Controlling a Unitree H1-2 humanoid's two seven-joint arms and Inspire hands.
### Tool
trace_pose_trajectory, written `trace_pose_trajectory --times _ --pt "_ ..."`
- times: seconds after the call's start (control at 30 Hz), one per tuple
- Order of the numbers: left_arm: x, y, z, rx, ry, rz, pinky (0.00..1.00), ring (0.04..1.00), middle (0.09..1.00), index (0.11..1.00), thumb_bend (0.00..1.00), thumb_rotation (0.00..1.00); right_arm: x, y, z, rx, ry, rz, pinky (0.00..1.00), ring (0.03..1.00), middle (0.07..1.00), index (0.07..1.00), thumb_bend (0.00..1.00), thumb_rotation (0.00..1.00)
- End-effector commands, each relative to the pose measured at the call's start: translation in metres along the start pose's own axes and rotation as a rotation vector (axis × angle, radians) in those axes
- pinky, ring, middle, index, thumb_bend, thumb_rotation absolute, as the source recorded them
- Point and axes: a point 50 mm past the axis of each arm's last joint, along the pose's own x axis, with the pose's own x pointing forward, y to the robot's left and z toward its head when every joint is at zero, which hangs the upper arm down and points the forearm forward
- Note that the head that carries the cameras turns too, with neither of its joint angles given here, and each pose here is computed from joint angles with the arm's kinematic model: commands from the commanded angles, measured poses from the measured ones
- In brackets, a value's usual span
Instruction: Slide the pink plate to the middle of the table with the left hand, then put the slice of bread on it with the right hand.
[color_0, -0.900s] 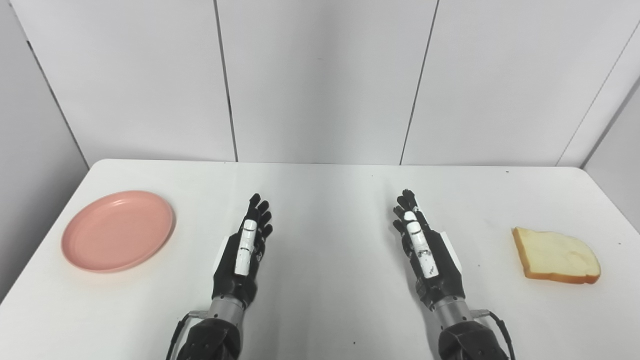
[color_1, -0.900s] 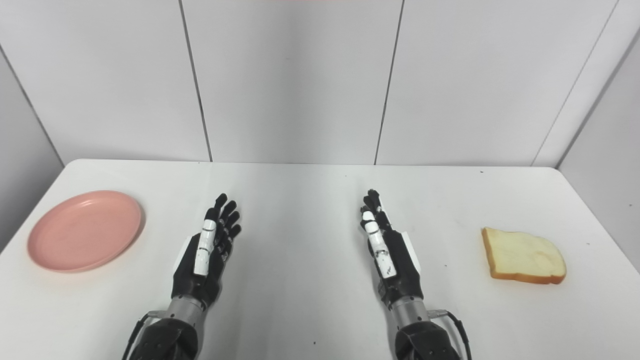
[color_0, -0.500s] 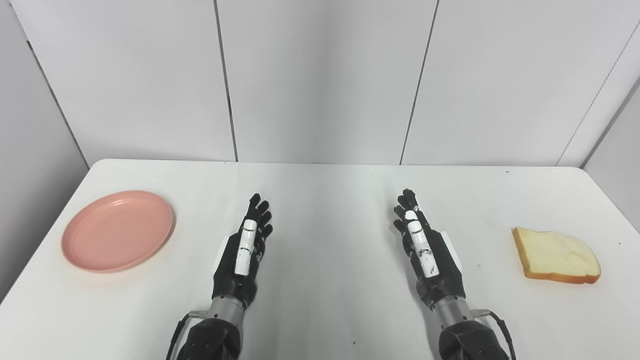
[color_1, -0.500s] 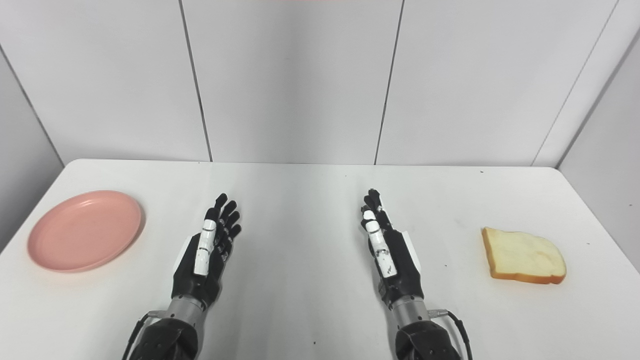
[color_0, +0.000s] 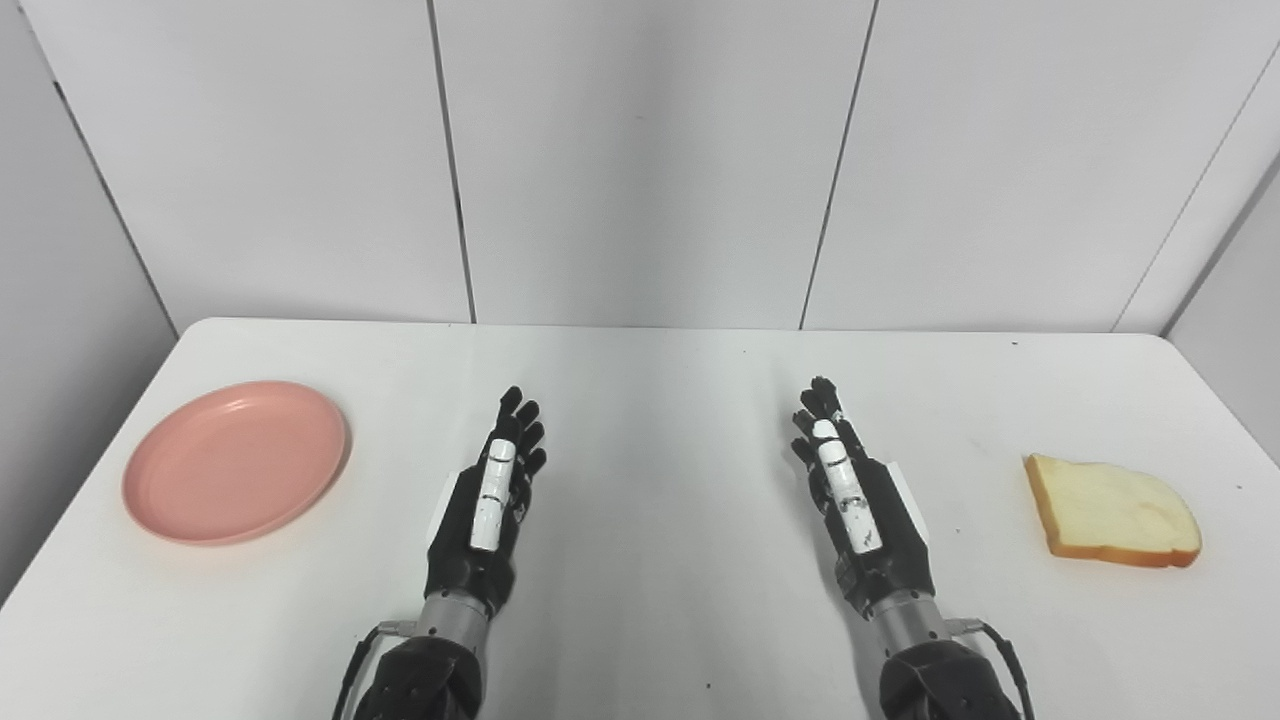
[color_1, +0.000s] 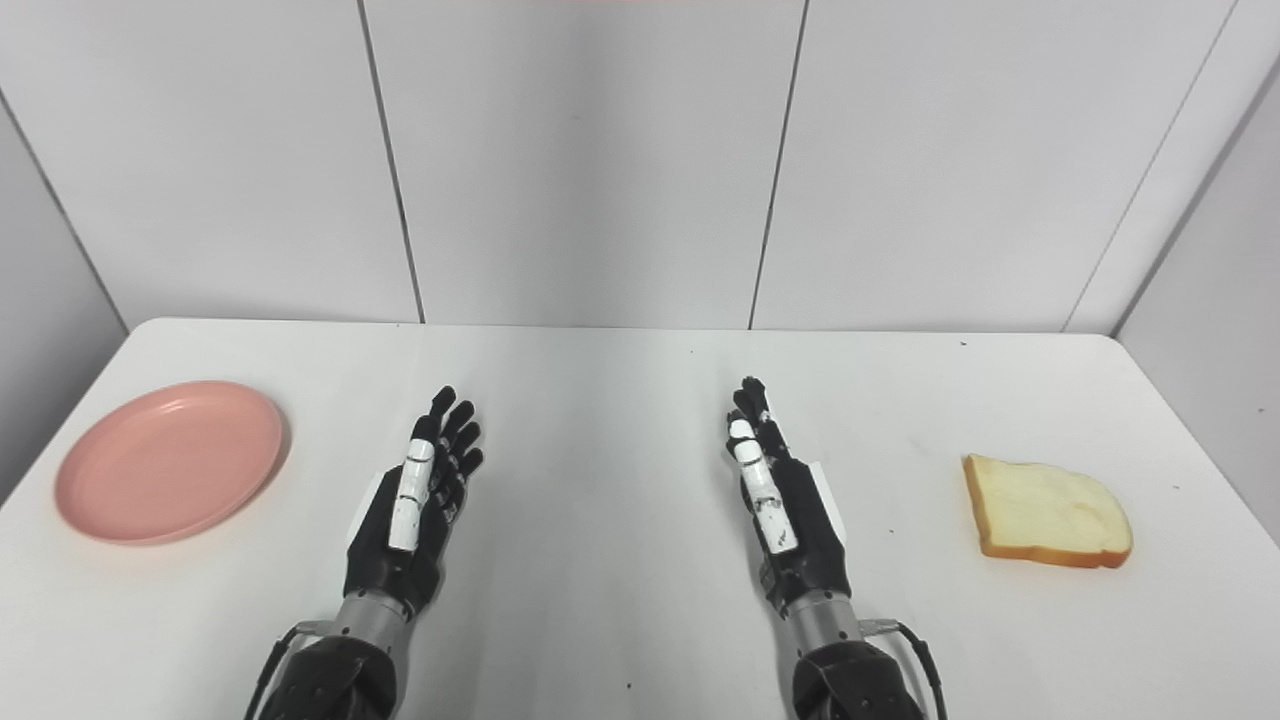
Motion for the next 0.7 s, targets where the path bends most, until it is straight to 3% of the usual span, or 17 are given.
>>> trace_pose_trajectory --times 0.0,0.37,0.67 --pt "0.010 -0.004 0.022 0.017 -0.094 -0.026 1.00 1.000 1.000 0.997 0.65 0.94 0.010 0.005 0.017 0.008 -0.063 0.013 1.00 1.000 1.000 0.994 0.64 0.87" --pt "0.016 -0.012 0.021 0.013 -0.101 -0.010 1.00 1.000 1.000 0.994 0.66 0.94 0.008 -0.004 0.015 -0.005 -0.067 0.024 1.00 1.000 1.000 1.000 0.63 0.89" --pt "0.030 -0.009 0.023 0.005 -0.135 0.036 1.00 1.000 1.000 1.000 0.70 0.98 0.002 -0.023 0.013 -0.021 -0.072 0.026 1.00 1.000 1.000 1.000 0.60 0.91"
